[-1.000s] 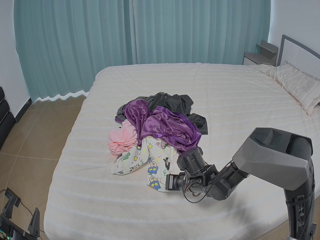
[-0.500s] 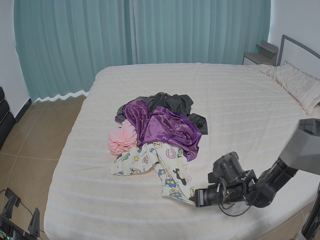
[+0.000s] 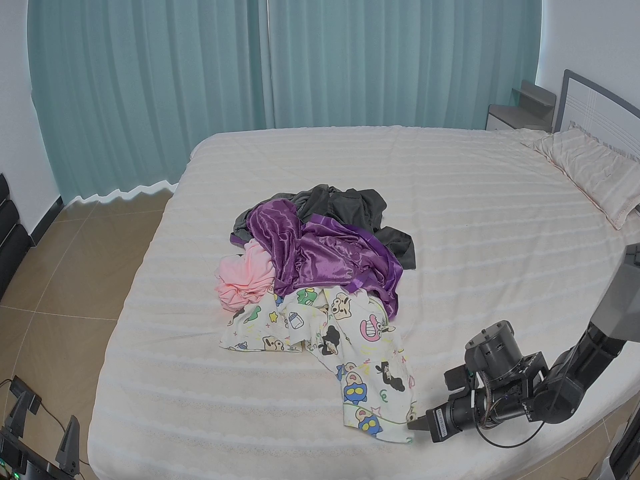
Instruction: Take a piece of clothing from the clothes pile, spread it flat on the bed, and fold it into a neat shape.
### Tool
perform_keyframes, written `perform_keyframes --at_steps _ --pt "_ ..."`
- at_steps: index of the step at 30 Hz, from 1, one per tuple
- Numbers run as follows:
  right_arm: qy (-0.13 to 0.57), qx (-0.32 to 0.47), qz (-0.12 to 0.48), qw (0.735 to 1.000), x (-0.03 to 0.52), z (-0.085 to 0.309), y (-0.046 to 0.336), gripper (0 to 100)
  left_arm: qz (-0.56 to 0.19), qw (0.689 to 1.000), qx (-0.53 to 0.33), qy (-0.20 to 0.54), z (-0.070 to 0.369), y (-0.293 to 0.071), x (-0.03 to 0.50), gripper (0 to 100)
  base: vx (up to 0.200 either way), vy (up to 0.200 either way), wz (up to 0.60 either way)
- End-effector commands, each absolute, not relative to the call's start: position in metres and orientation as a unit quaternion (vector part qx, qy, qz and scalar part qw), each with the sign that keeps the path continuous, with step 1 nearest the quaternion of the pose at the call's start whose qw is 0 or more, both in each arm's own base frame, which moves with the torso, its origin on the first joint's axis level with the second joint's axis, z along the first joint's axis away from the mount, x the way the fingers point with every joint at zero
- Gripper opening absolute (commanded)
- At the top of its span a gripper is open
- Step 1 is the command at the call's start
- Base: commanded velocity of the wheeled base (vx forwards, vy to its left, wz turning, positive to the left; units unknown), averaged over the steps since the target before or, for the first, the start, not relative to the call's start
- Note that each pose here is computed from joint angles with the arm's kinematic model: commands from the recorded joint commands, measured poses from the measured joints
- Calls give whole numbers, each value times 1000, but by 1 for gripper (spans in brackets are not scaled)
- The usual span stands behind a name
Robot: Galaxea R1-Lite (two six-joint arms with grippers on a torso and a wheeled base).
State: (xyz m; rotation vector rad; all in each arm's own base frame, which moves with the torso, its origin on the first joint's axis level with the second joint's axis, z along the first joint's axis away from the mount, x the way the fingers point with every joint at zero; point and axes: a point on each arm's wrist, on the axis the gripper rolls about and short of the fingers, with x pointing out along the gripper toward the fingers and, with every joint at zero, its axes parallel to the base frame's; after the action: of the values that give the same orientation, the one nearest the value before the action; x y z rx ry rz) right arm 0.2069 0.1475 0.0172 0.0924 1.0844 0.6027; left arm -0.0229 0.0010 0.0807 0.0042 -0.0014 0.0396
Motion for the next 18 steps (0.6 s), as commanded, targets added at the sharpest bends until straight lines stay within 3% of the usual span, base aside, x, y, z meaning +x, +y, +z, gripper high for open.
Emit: perform_keyframes --at_steps 1,9,14,18 --pt "521 32 282 805 214 2 158 100 20 1000 2 0 75 1 -23 100 0 0 0" --pt "507 4 301 808 220 -25 199 100 20 1000 2 0 75 1 -23 100 0 0 0" --pt "507 -22 259 822 219 -49 225 100 21 1000 2 0 75 1 -23 100 0 0 0" --pt "506 -19 253 824 217 -45 226 100 21 1000 2 0 75 1 -23 100 0 0 0"
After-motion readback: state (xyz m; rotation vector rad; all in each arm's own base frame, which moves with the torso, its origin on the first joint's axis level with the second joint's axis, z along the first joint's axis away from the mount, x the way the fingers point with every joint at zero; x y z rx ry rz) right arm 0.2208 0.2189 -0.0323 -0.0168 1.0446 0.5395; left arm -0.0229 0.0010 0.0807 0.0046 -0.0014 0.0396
